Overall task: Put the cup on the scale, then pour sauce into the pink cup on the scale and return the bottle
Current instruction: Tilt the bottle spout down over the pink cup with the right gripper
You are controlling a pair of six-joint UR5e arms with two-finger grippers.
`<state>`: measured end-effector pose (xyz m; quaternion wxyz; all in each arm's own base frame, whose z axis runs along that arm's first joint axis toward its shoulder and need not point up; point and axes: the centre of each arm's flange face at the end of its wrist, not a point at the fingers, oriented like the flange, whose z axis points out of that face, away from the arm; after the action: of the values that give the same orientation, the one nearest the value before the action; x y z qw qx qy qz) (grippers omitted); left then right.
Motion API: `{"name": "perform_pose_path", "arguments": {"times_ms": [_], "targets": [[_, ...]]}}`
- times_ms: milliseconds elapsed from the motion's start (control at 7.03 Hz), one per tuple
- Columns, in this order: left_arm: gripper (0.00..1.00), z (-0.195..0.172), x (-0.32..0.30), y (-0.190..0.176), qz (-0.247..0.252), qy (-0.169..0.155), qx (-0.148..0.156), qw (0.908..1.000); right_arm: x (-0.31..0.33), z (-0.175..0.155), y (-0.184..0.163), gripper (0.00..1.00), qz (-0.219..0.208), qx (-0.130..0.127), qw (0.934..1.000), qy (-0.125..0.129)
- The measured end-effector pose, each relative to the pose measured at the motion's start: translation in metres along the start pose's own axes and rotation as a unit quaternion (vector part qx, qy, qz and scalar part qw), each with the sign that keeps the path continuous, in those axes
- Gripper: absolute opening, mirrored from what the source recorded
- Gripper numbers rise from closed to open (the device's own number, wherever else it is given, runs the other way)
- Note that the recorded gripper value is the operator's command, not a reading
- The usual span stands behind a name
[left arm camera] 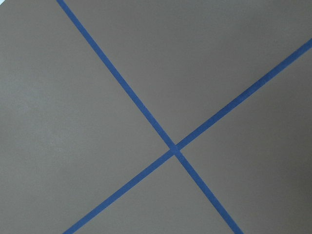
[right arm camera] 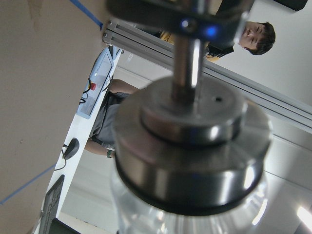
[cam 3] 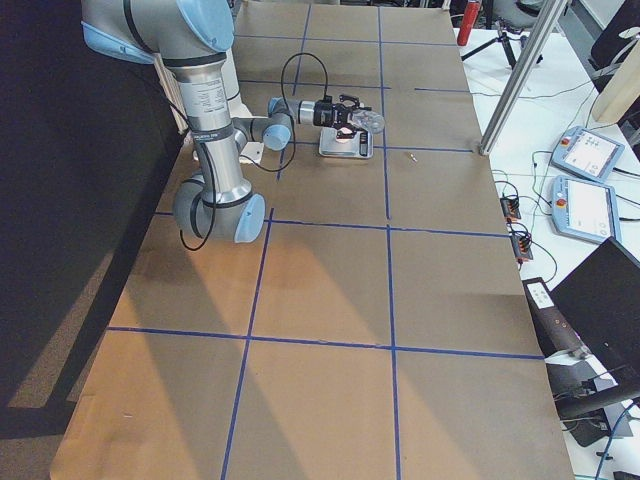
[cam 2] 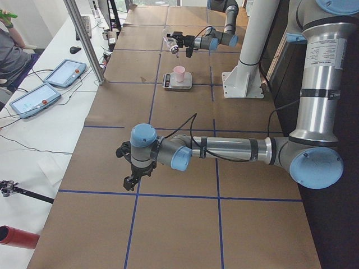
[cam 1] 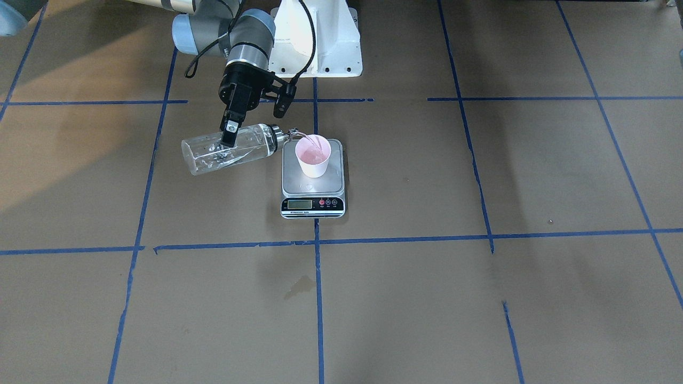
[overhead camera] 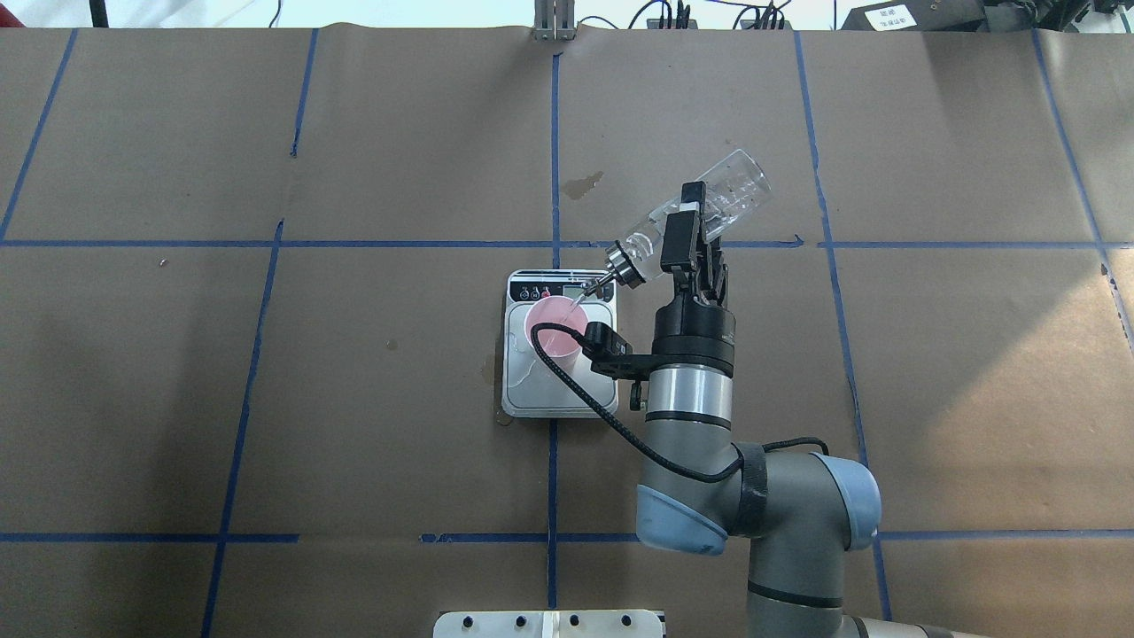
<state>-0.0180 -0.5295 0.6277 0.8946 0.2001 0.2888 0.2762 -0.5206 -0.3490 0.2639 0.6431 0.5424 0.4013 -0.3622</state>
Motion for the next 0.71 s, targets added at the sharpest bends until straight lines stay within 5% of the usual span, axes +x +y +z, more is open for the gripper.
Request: {"name": "perform_pose_path", "arguments": {"times_ms": [284, 711], "targets": [[1.00, -0.003, 0.001, -0.003, 0.002, -0.001, 0.003, 1.0000, -0.019, 0.001, -0.003, 0.00, 0.090, 0.004, 0.9956, -0.022], [1.00, -0.009, 0.003, -0.009, 0.006, -0.003, 0.010, 0.9999, -0.027, -0.004, -0.006, 0.00, 0.227, 0.007, 0.9721, -0.058]]}}
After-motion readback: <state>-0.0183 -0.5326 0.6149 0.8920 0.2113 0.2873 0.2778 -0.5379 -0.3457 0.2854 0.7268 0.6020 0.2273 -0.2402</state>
